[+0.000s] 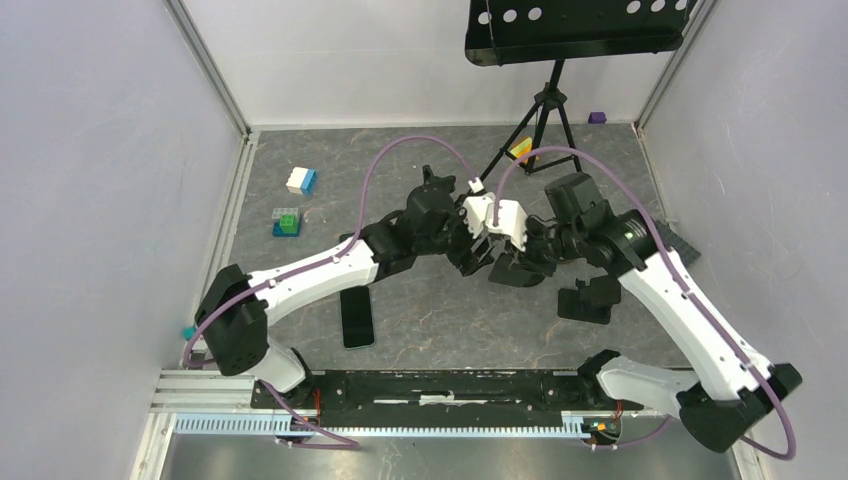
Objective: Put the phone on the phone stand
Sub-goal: Install the phone on the phone stand.
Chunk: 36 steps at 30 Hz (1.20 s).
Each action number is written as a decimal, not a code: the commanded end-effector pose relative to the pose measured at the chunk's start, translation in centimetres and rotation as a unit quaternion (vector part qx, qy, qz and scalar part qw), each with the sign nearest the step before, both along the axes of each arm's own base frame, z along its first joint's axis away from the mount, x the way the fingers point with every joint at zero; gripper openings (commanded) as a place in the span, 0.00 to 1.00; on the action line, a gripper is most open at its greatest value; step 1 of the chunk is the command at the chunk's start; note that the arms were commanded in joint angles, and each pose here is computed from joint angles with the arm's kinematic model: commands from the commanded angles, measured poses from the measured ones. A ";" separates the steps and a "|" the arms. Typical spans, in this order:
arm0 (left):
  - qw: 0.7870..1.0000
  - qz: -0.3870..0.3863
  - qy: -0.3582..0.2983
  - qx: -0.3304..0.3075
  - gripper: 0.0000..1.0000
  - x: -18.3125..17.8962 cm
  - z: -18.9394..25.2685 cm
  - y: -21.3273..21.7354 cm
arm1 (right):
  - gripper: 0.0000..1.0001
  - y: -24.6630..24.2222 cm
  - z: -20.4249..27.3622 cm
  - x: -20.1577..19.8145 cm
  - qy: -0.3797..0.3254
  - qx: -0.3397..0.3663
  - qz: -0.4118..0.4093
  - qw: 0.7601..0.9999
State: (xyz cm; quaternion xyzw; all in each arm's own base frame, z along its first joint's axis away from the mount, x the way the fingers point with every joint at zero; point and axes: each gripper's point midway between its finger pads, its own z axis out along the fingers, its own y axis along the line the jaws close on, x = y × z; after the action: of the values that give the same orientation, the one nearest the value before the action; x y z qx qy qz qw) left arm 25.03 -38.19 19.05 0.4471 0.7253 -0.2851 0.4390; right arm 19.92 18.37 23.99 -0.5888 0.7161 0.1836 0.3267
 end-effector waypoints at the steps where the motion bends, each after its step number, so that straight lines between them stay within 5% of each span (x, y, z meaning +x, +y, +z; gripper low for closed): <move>1: 0.991 -0.113 -0.067 -0.003 0.78 -0.1 3.2 -2.2 | 0.00 -0.5 1.8 -2.1 -0.040 0.025 0.041 0.998; 11: 0.996 -0.071 -0.048 0.006 0.77 3.2 2.3 -4.7 | 0.00 -3.1 0.0 -2.9 -0.047 -0.003 0.014 0.999; 36: 1.000 -0.002 0.009 0.001 0.46 4.8 1.3 -5.7 | 0.00 -3.8 -1.0 -1.9 -0.028 -0.009 -0.022 0.999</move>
State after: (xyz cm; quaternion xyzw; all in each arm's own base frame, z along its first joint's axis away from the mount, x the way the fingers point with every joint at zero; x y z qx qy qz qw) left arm 29.28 -43.27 19.52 0.4664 0.7224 -0.2804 0.4266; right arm 17.25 14.21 22.13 -0.5873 0.7265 0.1541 0.3217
